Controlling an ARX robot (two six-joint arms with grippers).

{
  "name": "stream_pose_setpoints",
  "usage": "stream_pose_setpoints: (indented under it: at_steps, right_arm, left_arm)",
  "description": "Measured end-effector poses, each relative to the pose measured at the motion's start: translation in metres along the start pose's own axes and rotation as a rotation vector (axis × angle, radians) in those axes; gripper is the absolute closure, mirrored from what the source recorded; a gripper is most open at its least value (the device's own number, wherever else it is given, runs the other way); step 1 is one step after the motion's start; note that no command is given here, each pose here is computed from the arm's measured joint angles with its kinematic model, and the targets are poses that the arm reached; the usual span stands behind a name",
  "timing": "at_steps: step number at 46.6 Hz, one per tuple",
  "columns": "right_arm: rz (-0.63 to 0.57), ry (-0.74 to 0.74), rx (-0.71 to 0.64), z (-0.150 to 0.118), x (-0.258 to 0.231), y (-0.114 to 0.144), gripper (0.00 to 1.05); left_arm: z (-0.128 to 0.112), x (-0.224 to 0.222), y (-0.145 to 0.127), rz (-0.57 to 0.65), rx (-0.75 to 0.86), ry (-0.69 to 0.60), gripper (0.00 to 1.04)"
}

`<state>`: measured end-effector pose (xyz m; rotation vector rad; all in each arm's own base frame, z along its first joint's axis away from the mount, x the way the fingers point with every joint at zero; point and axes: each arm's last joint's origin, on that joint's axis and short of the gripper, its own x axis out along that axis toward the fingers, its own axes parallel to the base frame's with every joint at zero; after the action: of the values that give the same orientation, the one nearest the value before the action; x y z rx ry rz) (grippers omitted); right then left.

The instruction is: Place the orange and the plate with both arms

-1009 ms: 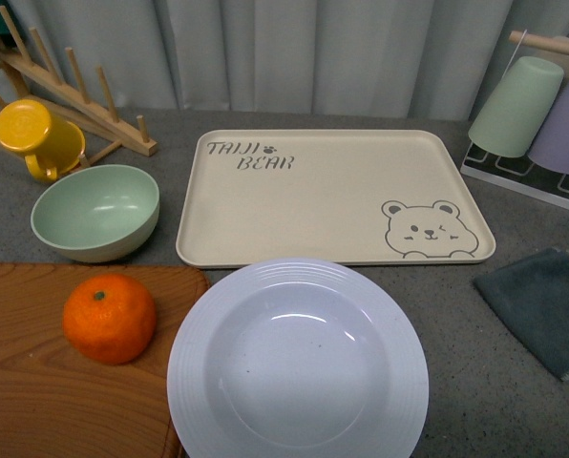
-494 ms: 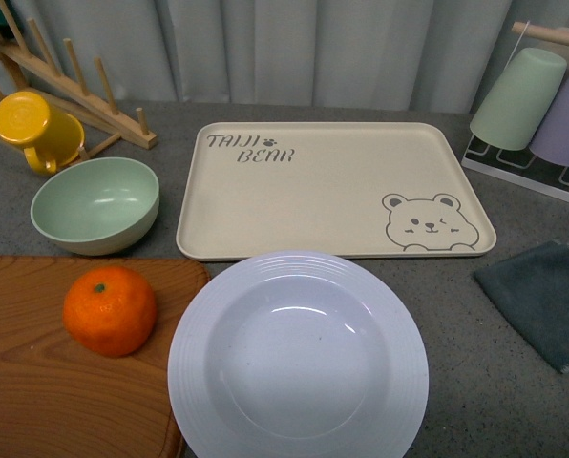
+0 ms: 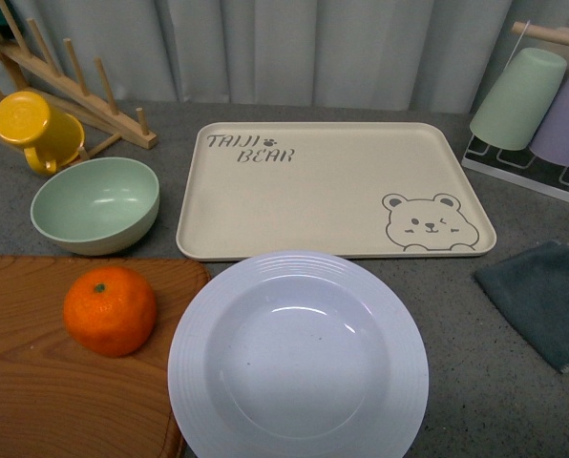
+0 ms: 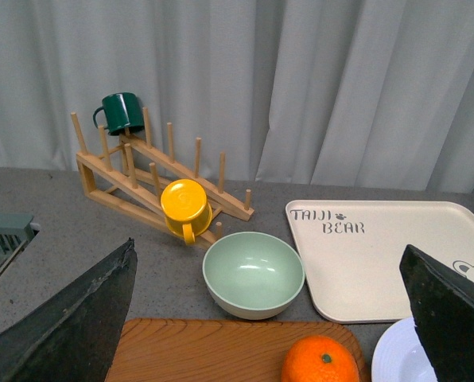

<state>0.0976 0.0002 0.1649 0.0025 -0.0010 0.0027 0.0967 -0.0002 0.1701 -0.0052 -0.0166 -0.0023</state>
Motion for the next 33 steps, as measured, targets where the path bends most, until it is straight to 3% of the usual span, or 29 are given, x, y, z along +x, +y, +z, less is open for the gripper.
stream_pose_setpoints:
  at_steps: [33]
  right_arm:
    - [0.000,0.000,0.000,0.0001,0.0000,0.0000,0.09]
  left_arm:
    - [0.0000,0.0000,0.0000,0.000,0.000,0.000,0.06]
